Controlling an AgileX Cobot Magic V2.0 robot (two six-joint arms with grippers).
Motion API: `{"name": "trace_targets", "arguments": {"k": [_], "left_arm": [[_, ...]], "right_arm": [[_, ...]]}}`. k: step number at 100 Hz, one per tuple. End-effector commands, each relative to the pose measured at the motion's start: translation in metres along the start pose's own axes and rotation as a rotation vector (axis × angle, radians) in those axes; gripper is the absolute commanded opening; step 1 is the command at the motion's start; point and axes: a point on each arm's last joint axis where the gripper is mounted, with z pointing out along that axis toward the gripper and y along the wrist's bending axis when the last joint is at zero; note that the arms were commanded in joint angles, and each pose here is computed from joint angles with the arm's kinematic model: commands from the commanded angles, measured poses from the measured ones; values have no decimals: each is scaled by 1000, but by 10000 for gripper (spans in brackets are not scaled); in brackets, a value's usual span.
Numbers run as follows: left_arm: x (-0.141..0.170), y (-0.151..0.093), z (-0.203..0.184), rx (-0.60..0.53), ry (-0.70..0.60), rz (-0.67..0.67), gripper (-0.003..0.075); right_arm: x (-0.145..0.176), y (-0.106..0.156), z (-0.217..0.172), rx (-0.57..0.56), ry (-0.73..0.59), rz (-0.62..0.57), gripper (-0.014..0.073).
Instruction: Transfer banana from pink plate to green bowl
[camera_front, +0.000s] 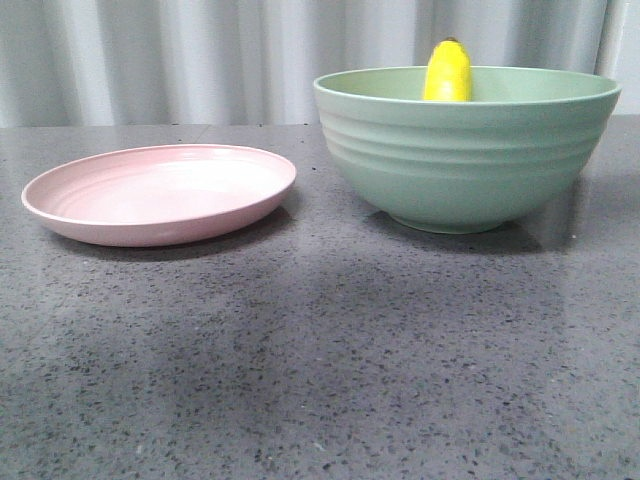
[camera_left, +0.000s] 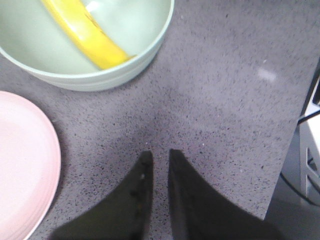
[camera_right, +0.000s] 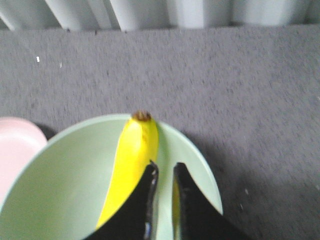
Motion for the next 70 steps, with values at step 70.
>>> {"name": "trace_targets", "arguments": {"k": [70], "left_arm": [[133,-1,-71,-122,-608,-66,-19]], "right_arm": [[125,-7,-150,8,-456,-80,-72]]}}
